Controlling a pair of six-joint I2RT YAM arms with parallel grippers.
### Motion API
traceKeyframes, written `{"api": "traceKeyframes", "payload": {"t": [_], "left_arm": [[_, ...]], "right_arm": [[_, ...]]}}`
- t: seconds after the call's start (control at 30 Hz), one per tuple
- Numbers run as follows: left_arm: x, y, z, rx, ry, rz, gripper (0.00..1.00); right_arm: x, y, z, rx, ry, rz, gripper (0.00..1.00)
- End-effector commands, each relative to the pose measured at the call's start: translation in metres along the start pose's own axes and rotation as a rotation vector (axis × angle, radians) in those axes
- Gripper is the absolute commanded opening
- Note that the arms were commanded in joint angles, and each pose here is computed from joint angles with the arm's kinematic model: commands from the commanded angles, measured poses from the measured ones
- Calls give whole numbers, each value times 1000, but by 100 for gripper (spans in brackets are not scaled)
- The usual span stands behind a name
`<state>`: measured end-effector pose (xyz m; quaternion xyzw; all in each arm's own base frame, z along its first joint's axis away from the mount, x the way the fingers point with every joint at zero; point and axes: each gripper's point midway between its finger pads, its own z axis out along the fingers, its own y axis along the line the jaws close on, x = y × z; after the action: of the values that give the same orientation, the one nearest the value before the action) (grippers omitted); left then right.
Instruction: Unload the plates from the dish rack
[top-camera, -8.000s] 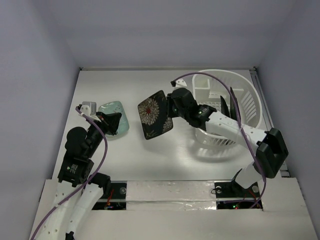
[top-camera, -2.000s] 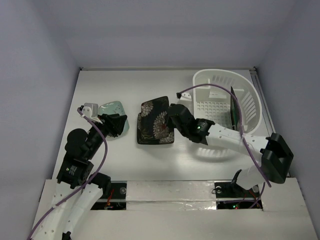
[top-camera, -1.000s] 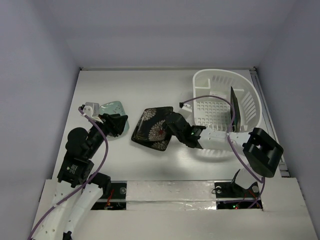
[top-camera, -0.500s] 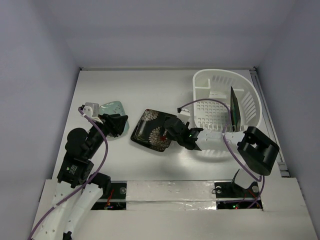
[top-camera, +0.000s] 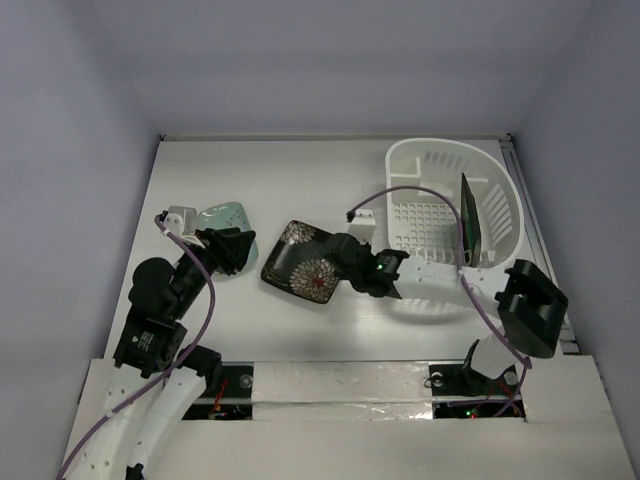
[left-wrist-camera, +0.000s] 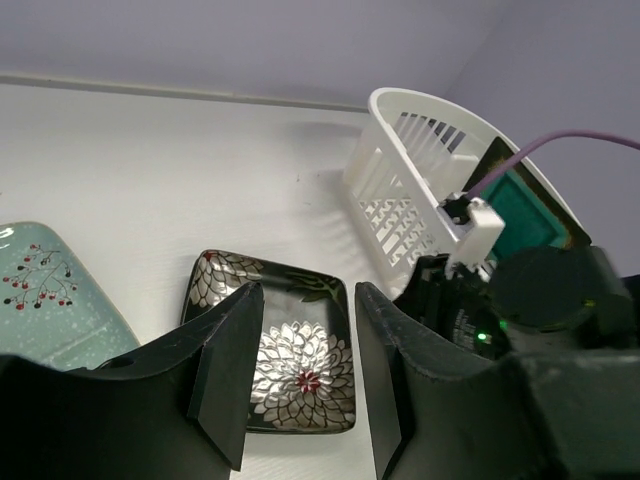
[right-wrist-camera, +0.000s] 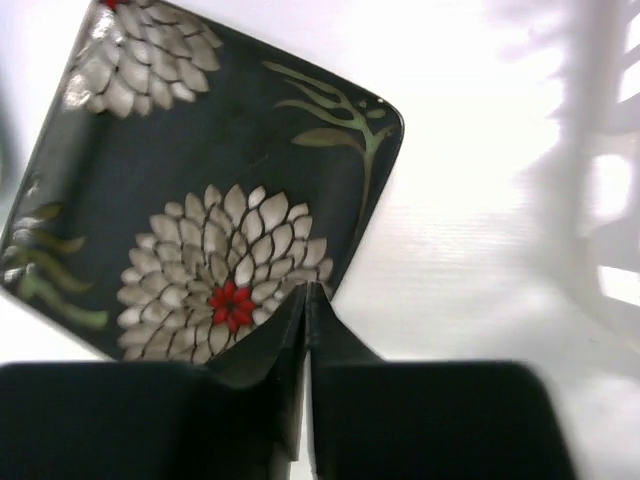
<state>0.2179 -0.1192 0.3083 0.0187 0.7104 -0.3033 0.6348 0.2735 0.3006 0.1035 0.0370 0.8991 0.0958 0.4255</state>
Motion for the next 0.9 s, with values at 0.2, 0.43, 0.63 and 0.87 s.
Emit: {"api": "traceKeyframes", "payload": {"t": [0.2,0.43,0.63,0.87], "left_arm": [[-14,-10,-3,43,-59,9,28],[-20,-11,-9,44,-82,12,9],[-28,-14,-16,44,-117,13,11],[-32,-19,-25,58,-141,15,17]], "right_arm": [[-149,-73,-116,187,-325,-29,0],[-199,-193,-152,507,-329,-46,4],[-209,-232,-145,635,-207,-138,76],[-191,-266,-101,775,-1,-243,76]]}}
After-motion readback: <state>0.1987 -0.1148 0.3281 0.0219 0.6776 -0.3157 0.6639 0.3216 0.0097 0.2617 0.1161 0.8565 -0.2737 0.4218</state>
